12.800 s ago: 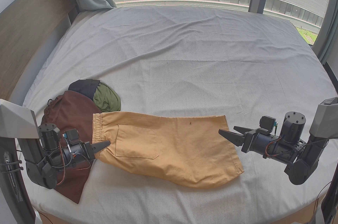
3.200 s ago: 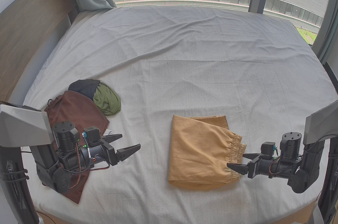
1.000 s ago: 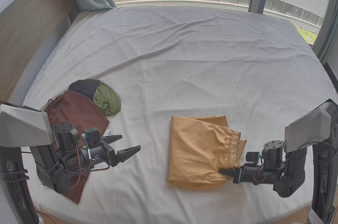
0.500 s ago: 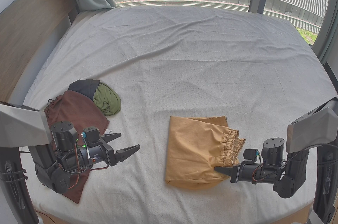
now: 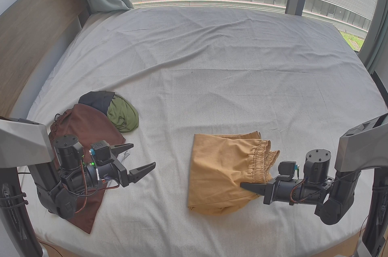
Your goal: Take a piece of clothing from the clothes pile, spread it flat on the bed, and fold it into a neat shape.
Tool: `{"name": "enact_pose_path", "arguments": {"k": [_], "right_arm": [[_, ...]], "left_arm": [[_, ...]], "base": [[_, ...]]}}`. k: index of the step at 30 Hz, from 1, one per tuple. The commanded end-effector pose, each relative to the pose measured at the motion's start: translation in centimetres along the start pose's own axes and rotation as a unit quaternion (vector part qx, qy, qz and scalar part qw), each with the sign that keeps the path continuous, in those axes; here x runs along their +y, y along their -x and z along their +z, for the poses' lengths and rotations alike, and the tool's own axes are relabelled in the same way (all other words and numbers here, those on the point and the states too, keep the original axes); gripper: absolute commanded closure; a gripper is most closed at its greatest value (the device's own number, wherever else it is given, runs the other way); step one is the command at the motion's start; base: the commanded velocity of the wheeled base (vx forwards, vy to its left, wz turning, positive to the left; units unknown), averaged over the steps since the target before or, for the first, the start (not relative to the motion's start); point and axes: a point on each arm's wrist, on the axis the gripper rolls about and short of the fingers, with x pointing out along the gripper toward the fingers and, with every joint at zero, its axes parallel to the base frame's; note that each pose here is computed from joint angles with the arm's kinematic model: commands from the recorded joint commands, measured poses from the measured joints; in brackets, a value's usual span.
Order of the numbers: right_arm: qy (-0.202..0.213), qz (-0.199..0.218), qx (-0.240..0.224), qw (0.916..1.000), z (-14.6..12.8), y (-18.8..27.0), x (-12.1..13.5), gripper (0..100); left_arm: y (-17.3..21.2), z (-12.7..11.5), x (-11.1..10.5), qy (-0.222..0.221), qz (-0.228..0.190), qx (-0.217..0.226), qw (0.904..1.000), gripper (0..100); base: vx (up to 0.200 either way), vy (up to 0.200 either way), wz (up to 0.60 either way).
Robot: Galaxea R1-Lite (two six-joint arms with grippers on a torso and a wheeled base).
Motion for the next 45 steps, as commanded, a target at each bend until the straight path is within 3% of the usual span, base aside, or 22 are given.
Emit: {"name": "enact_pose_path", "arguments": {"k": [1,30,45], "right_arm": [[0.012,0.013,-0.022,0.9996,1.2,0.0,0.6,100],[0.015,0.108,-0.096,0.9893,6.6,0.0,4.0,100],[0.015,0.151,-0.148,0.9773,10.6,-1.0,4.6,100]], "left_arm": [[0.3,0.3,0.3,-0.01,0.006,-0.006,0.9999,0],[0.6,1.0,0.2,-0.013,-0.01,-0.017,0.9997,0],[0.6,0.9,0.2,-0.012,-0.01,-0.016,0.9997,0]], "base": [[0.0,0.0,0.0],[0.0,0.0,0.0],[0.0,0.0,0.0]]}}
